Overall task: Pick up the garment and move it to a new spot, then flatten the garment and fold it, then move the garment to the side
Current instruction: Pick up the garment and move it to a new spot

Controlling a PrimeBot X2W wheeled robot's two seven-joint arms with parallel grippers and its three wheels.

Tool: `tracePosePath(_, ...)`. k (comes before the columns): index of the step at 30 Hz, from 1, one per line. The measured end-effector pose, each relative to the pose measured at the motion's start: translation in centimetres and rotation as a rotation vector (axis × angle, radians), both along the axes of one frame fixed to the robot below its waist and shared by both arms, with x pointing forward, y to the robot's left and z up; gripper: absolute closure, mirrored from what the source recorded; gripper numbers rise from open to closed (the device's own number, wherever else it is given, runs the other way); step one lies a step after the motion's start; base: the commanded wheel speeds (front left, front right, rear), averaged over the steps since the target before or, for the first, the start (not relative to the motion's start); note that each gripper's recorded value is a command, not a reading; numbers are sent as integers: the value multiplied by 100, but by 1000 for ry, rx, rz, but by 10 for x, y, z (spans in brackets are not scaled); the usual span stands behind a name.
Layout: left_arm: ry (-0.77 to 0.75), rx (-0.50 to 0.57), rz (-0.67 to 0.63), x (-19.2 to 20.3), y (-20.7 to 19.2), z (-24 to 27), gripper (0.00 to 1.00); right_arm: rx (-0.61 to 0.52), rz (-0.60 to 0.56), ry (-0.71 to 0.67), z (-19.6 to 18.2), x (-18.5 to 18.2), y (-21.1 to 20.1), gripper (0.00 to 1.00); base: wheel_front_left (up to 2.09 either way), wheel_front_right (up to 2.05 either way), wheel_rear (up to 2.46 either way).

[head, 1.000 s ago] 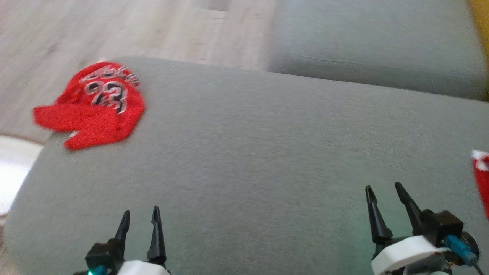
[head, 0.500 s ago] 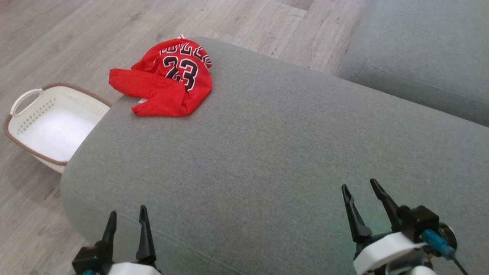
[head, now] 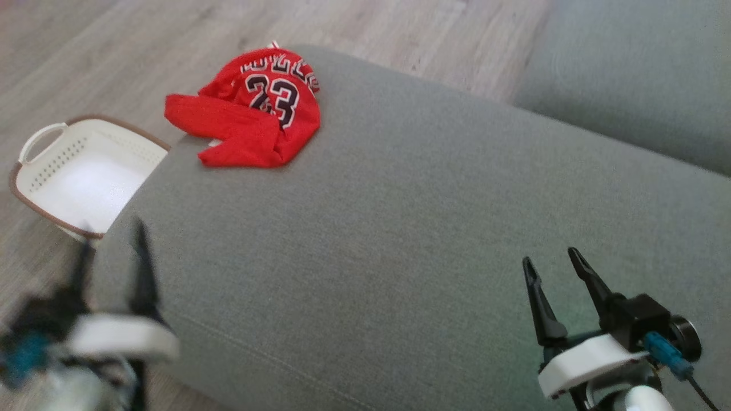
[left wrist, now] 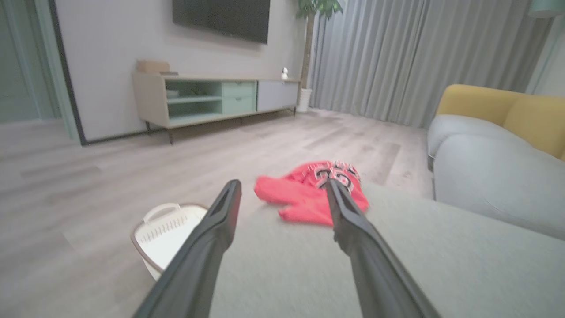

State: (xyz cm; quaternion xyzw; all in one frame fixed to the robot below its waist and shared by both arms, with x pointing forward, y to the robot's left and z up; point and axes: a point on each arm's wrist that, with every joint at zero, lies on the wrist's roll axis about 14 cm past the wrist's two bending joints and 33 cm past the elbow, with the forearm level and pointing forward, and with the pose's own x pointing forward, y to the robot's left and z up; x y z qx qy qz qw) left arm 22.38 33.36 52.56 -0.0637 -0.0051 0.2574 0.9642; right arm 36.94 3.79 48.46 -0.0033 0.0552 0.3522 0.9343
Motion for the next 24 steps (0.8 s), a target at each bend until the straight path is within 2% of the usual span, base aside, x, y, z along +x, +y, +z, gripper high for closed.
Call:
tracePosePath(6, -97, 231, -22, 61, 51, 102, 0, -40, -24, -8, -2, 21, -5, 0, 0, 0, 0)
tracePosePath(9, -82, 282, -55, 106, 60, 126, 0, -54, -55, -28, 1, 40, -10, 0, 0, 0, 0)
tracePosePath(12, -36, 277, -67, 151, 70, 126, 0, -78, -93, -32, -3, 57, -20, 0, 0, 0, 0)
tracePosePath(15, 71, 255, -89, 195, 76, 99, 0, -113, -128, 5, -20, 66, -33, 0, 0, 0, 0)
tracePosePath(18, 213, 208, -133, 230, 67, 46, 0, -138, -169, 51, -39, 73, -49, 0, 0, 0, 0)
tracePosePath(24, 482, 36, -195, 257, 42, -75, 0, -173, -245, 104, -67, 88, -76, 0, 0, 0, 0)
